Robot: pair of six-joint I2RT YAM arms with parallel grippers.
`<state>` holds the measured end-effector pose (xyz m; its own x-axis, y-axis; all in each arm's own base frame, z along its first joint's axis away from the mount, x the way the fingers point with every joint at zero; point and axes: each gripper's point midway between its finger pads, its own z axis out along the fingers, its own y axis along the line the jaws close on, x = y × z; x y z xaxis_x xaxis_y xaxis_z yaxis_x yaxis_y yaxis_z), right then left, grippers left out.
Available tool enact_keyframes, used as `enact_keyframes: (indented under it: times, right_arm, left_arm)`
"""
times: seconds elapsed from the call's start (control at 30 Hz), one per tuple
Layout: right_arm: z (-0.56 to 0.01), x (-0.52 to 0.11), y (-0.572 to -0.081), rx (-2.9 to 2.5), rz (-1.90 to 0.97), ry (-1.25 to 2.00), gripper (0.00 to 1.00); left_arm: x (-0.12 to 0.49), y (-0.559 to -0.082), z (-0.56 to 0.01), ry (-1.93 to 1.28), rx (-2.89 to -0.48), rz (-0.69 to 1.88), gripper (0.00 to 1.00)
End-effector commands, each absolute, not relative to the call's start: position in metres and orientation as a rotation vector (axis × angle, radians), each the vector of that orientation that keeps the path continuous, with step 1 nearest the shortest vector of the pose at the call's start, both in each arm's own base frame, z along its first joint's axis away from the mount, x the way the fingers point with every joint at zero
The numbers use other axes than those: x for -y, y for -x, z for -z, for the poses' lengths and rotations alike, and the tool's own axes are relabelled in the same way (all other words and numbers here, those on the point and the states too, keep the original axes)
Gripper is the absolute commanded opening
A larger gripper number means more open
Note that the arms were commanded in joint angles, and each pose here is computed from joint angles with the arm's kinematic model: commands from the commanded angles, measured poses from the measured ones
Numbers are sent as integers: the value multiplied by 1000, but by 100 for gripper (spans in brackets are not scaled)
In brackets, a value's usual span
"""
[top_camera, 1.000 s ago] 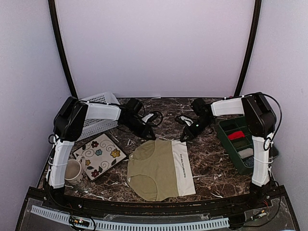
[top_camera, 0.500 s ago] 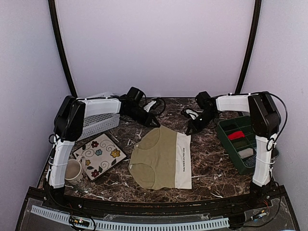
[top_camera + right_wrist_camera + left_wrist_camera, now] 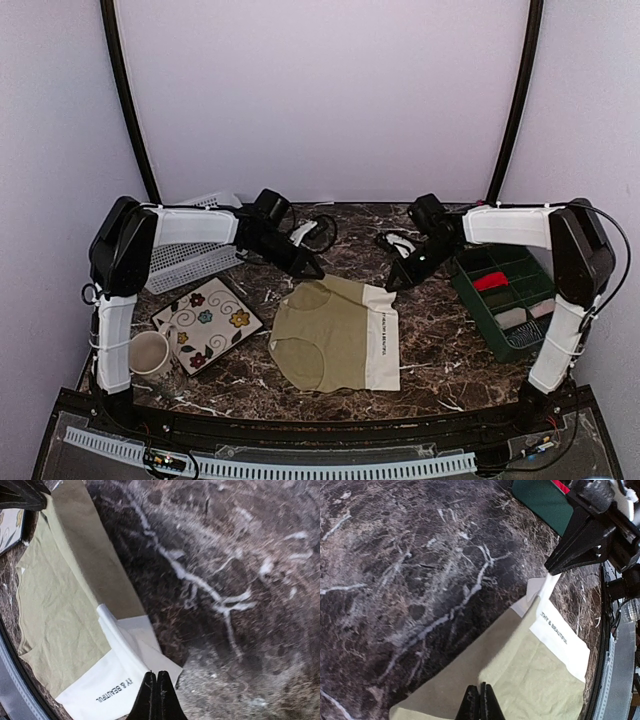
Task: Roll the underwear
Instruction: Fold the underwear at the center of the board.
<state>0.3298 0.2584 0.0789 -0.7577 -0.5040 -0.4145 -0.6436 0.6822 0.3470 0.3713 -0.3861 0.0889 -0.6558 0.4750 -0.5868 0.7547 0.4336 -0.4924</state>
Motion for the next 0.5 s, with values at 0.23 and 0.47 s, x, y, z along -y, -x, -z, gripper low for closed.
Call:
enact_keyframes:
  times: [0.23, 0.47]
  right_arm:
    - [-68, -265, -268, -2664, -705, 890, 0]
    - [-65, -267, -234, -2692, -699, 911, 0]
  left_arm:
    - [390, -272, -98, -1175, -2305, 1147, 0]
    - [379, -237, -90, -1192, -2346, 1143, 0]
